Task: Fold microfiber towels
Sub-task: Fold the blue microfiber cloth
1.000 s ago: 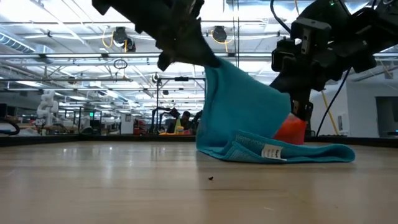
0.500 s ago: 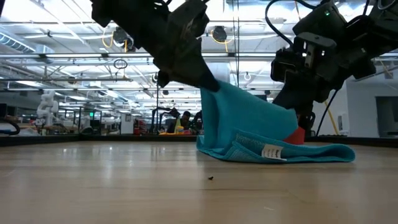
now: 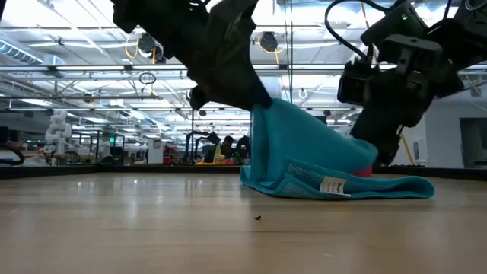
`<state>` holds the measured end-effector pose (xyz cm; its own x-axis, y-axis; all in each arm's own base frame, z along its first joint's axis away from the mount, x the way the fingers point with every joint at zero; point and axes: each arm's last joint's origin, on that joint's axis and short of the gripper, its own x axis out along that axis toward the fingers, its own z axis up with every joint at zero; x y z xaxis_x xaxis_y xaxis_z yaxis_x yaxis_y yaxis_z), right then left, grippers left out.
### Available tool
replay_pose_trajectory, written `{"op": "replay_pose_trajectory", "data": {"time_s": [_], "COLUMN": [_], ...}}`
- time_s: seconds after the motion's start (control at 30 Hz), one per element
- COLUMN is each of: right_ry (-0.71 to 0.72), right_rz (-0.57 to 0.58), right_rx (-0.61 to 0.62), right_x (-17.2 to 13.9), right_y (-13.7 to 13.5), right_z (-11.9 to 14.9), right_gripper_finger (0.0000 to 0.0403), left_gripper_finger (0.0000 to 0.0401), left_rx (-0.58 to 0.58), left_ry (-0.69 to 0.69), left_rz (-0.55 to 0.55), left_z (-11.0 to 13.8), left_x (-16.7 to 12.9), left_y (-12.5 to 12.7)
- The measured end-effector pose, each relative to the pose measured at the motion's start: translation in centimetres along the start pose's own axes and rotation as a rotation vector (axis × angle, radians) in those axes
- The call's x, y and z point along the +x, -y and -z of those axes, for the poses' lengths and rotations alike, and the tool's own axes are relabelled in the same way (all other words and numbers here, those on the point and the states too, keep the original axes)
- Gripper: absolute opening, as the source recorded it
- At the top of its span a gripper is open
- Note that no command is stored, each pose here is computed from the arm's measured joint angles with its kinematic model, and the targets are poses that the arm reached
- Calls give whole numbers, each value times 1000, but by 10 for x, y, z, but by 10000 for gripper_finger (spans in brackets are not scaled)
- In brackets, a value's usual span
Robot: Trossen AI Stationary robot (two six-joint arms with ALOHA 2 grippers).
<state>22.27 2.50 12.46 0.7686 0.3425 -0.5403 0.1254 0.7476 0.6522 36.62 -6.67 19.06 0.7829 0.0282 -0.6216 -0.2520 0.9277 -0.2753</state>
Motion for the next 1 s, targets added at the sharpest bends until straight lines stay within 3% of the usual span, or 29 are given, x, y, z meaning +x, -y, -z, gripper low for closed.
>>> {"op": "replay_pose_trajectory", "data": {"time_s": [0.2,0.4,0.73,0.93,1.0], "right_ry": [-79,-85,-15,88,62], "right_rz": [-48,-69,-211,-104,-59], "right_rx": [52,113,217,178,148], "right_x": [-1,-1,-8,-4,1], "right_y": [2,0,-14,-13,-10], "right_z": [12,14,1,3,9], "right_gripper_finger": [159,171,169,145,130], "left_gripper_finger": [127,167,173,173,172], "left_rx": [-78,-138,-198,-204,-205], "left_ry": [-20,-13,68,110,121], "left_rz": [70,87,90,33,10], "left_z": [0,-1,-9,-10,-10], "left_x": [0,0,-1,-1,-1], "left_y": [4,5,6,4,4]}}
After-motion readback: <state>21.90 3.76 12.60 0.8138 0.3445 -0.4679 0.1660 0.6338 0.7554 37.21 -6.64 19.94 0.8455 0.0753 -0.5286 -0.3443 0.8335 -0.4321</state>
